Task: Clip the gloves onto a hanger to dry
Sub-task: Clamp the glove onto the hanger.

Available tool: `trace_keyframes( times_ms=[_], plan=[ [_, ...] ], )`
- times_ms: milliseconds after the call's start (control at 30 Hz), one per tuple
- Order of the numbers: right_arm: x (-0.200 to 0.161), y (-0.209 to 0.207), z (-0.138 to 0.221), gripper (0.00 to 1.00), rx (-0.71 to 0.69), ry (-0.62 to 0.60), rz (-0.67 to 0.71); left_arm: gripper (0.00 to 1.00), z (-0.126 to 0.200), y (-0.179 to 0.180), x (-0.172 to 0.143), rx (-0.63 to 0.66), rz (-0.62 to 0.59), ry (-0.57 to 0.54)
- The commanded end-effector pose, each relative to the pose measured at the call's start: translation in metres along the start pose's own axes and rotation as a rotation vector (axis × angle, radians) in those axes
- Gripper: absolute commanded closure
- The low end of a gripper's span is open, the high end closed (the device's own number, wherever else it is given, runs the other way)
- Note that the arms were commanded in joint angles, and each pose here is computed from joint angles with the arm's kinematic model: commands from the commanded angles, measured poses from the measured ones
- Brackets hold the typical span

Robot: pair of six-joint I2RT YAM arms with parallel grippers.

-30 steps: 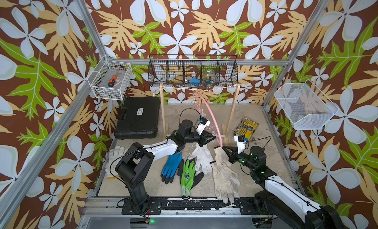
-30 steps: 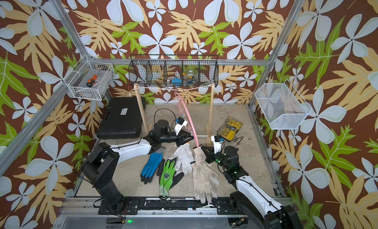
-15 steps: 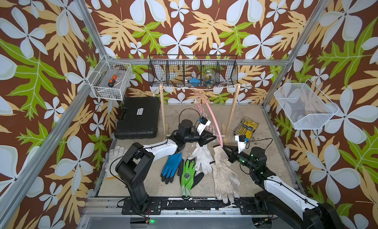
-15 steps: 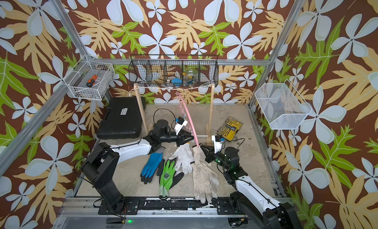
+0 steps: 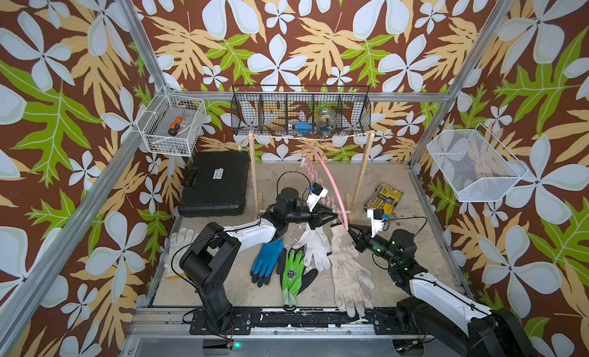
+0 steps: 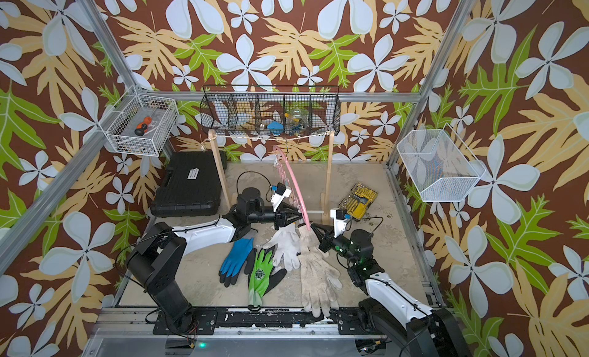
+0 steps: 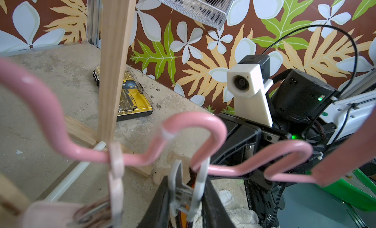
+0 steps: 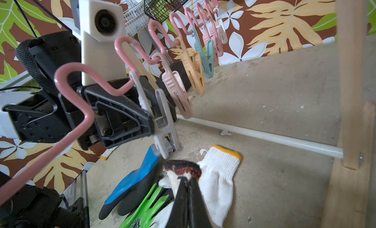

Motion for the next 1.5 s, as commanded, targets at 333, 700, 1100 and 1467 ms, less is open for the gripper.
trace_keyframes(
  times_ms=[333,700,1100,1467],
  plan=[
    [0.018,0.007,-0.003,1.00,0.043,-0.061,0.028,1.00,0.000,-0.004,0.005,-0.046,-0.018,0.002],
    [0.022,0.008,-0.003,1.00,0.047,-0.074,0.030,1.00,-0.001,-0.003,0.002,-0.046,-0.014,0.011],
    [0.026,0.008,-0.006,1.00,0.049,-0.082,0.019,1.00,-0.001,-0.002,0.001,-0.043,-0.014,0.018],
    [0.019,0.004,-0.009,0.92,0.039,-0.049,0.017,0.68,-0.001,-0.001,0.004,-0.027,-0.011,0.020]
  ],
)
Point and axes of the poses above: each gripper's point midway between its finger pads, its own z axis back along the fingers, its own y axis along the line the jaws close on, x = y × z, the point moved 6 cm from there along z, back along the fingers, and after that the axes turned 8 degrees about z, right-handed, at the moved point
